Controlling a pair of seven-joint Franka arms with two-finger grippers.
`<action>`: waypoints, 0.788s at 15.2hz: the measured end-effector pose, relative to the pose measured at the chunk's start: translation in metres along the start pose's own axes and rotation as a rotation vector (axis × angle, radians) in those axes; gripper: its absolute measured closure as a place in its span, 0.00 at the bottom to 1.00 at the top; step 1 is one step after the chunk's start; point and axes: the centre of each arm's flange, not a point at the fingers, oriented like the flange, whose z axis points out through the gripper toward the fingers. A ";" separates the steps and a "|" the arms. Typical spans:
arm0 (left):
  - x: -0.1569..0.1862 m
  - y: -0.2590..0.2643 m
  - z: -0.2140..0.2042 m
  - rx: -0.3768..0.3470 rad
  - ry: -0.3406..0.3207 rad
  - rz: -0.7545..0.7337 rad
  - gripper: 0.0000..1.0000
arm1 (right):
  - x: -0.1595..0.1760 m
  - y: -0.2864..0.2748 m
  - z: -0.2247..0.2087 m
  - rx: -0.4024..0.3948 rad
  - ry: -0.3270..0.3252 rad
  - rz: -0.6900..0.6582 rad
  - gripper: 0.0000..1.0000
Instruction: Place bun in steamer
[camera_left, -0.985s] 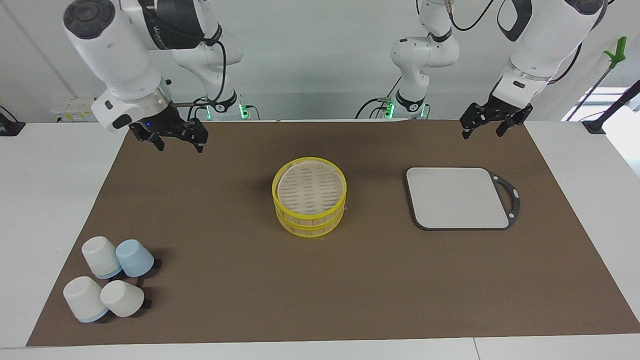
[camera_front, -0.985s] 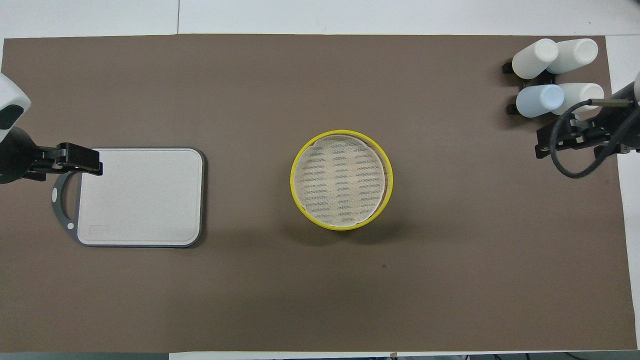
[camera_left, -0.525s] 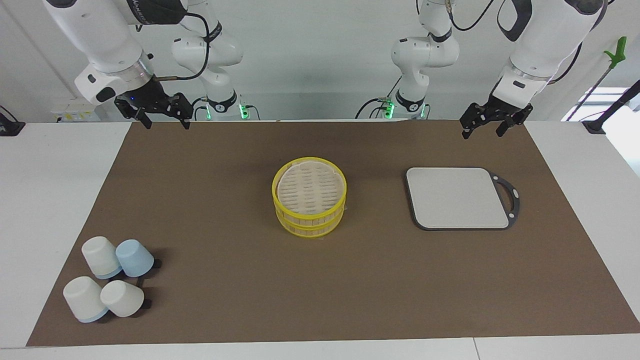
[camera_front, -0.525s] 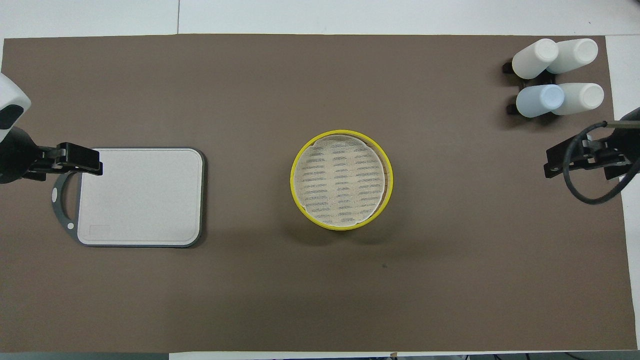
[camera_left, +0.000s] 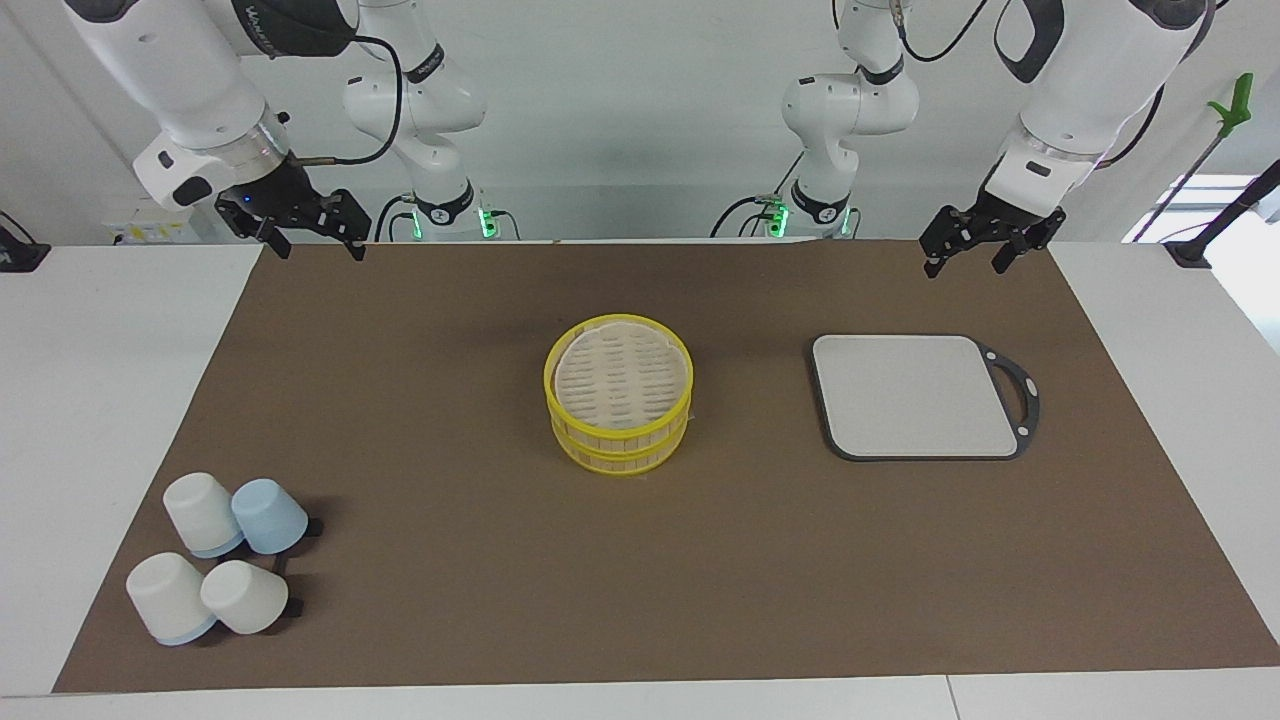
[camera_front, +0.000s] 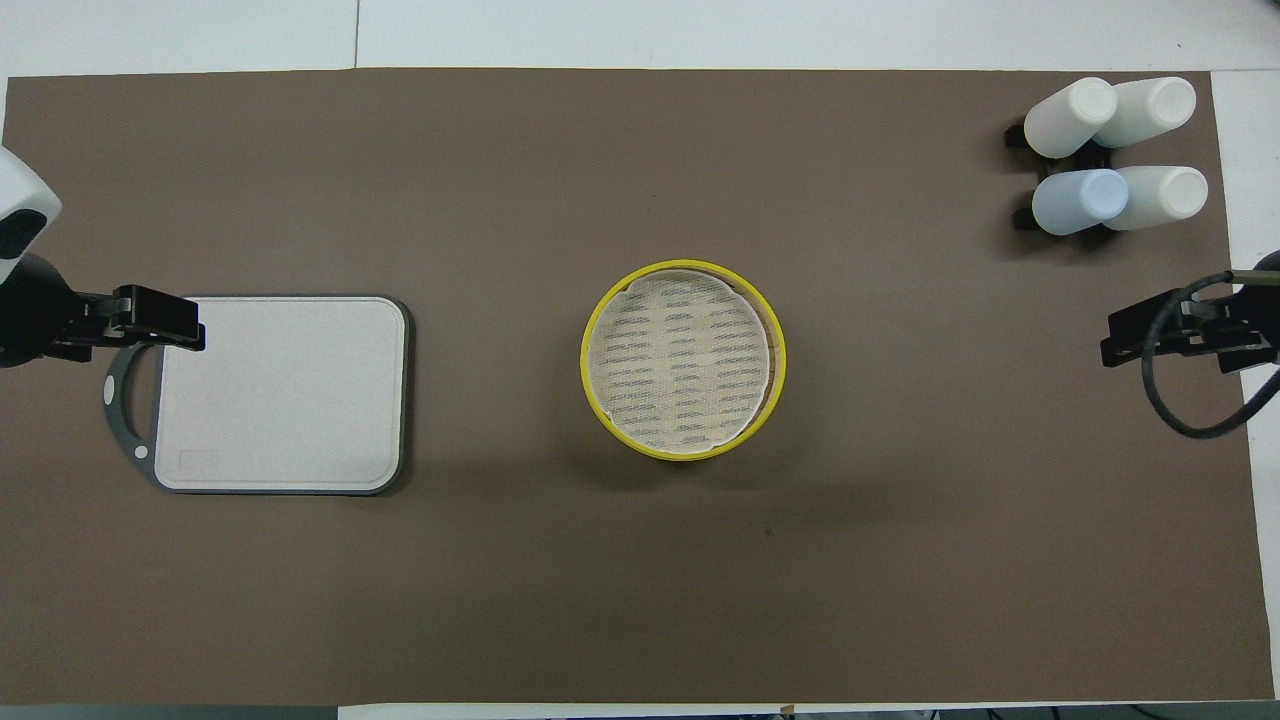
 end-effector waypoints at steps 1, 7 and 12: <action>0.000 0.000 0.000 0.000 0.000 0.000 0.00 | 0.002 0.000 -0.001 0.001 0.013 0.000 0.00; 0.000 0.000 0.000 0.000 0.000 0.000 0.00 | 0.007 0.000 -0.009 0.004 0.076 0.000 0.00; 0.000 0.000 0.000 0.000 0.000 0.000 0.00 | 0.009 0.005 -0.014 0.005 0.114 0.010 0.00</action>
